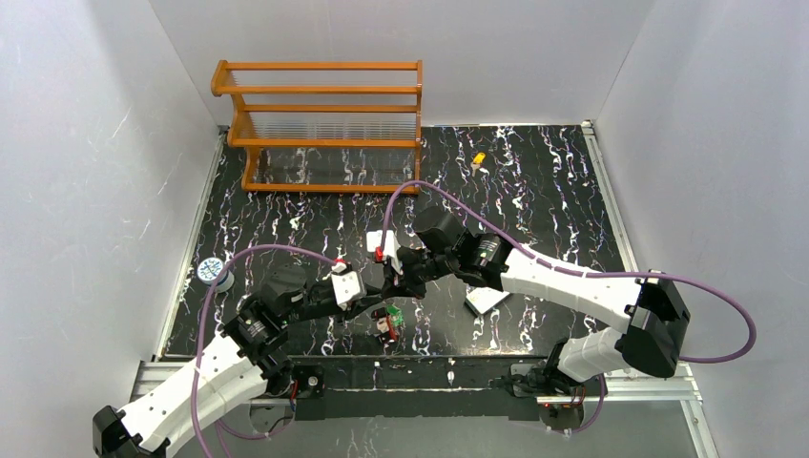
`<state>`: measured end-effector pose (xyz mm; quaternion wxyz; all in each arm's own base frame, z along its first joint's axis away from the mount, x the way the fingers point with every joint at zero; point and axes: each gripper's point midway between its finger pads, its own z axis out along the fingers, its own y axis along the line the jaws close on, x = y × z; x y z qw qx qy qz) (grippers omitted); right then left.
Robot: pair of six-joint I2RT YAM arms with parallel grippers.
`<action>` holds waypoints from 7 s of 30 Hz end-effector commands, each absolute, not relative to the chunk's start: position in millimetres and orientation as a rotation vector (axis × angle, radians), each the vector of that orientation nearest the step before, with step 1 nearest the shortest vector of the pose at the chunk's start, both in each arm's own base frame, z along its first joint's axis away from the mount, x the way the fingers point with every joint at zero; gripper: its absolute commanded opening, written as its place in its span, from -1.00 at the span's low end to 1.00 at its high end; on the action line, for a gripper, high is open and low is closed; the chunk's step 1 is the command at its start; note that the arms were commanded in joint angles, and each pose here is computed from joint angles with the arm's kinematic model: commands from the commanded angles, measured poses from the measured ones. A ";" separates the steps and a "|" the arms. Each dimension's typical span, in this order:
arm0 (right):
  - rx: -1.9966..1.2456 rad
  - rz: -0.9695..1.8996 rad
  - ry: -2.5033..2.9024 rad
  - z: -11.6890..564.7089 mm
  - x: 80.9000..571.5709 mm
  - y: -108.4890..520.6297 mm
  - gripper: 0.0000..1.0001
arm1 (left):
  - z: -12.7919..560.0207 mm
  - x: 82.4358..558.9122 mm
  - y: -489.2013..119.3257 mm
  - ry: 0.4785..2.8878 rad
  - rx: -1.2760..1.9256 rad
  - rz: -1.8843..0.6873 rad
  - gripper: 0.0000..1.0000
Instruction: Put the keys on the keyring
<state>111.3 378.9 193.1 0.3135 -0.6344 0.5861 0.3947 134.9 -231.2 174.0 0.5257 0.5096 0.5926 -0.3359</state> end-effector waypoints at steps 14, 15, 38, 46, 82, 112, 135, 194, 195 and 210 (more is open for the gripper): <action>-1.397 1.031 1.358 257.2 128.2 385.4 -0.31 | 193.0 132.2 -228.6 1.371 1.215 -0.791 -1.00; -1.364 1.035 1.342 261.4 129.5 383.0 -0.23 | 195.3 132.6 -227.5 1.360 1.206 -0.784 -1.00; -1.335 1.405 1.264 271.4 96.3 375.1 -0.06 | 246.9 124.5 -210.5 1.101 1.043 -0.735 -1.00; -1.345 1.444 1.335 251.0 97.4 382.5 -0.11 | 245.4 124.1 -212.1 1.105 1.056 -0.740 -1.00; -1.314 1.253 1.540 202.3 125.9 381.2 -0.03 | 246.8 122.2 -213.2 1.095 1.056 -0.753 -1.00; -0.794 1.181 1.495 299.6 134.7 309.9 0.97 | 264.3 184.2 -148.2 1.856 0.183 -0.635 -1.00; -0.295 0.870 2.136 195.8 275.2 262.5 0.97 | 157.4 285.7 -182.2 2.224 -0.073 -0.169 -1.00; 0.150 0.021 2.428 5.3 597.7 136.1 0.21 | 155.2 237.3 -114.4 2.274 -0.172 -0.613 0.92; 0.137 0.006 2.426 3.9 597.9 137.2 0.18 | 156.0 237.5 -113.7 2.274 -0.173 -0.607 0.92; -0.009 -0.028 2.438 0.3 570.2 165.6 -0.26 | 157.6 232.9 -111.8 2.282 -0.183 -0.603 0.91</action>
